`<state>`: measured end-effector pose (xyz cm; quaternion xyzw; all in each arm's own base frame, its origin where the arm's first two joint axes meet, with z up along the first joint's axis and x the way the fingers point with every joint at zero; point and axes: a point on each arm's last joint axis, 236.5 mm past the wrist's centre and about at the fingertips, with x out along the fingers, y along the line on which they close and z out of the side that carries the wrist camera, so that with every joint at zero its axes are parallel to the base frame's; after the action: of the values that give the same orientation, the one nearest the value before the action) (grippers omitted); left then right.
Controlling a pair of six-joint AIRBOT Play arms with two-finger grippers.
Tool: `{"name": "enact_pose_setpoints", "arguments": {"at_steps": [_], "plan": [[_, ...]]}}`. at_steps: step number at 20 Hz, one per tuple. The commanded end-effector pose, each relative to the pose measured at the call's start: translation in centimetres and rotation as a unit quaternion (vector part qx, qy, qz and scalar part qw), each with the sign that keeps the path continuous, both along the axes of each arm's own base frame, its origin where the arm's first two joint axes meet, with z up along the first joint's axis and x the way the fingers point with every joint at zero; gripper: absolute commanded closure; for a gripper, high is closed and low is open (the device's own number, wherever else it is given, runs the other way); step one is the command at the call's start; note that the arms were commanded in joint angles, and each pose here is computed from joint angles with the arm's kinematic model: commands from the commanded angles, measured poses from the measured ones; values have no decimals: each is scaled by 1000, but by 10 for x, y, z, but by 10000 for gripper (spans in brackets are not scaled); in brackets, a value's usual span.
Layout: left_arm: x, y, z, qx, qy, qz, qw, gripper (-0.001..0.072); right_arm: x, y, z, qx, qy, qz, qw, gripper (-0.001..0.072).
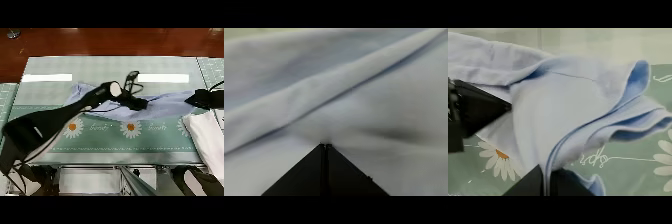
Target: Fold the shirts.
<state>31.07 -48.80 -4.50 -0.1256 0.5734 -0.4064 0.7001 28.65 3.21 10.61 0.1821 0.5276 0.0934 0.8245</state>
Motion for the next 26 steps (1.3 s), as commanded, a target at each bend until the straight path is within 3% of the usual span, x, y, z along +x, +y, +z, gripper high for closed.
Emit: {"name": "enact_pose_setpoints", "arguments": {"at_steps": [1,5,9,12,16,20,24,26], "plan": [[-76,-56,-18,-15,70,-59,996,688,-2,9,11,17,-21,-1,1000,686],[-105,-60,-22,-8,77,-106,991,688,5,17,18,32,-39,4,999,686],[-11,-7,12,-28,67,-48,996,690,2,44,18,34,-40,43,998,686],[74,80,62,-35,32,22,999,690,8,69,26,46,-59,53,996,686],[146,284,106,83,-22,153,984,690,25,115,26,65,-42,98,992,686],[128,393,172,84,-99,257,958,689,64,201,20,78,-24,175,981,686],[50,409,160,80,-131,298,942,688,87,300,-16,95,22,245,965,686],[5,394,137,48,-107,306,945,688,94,339,-39,100,41,266,958,686]]}}
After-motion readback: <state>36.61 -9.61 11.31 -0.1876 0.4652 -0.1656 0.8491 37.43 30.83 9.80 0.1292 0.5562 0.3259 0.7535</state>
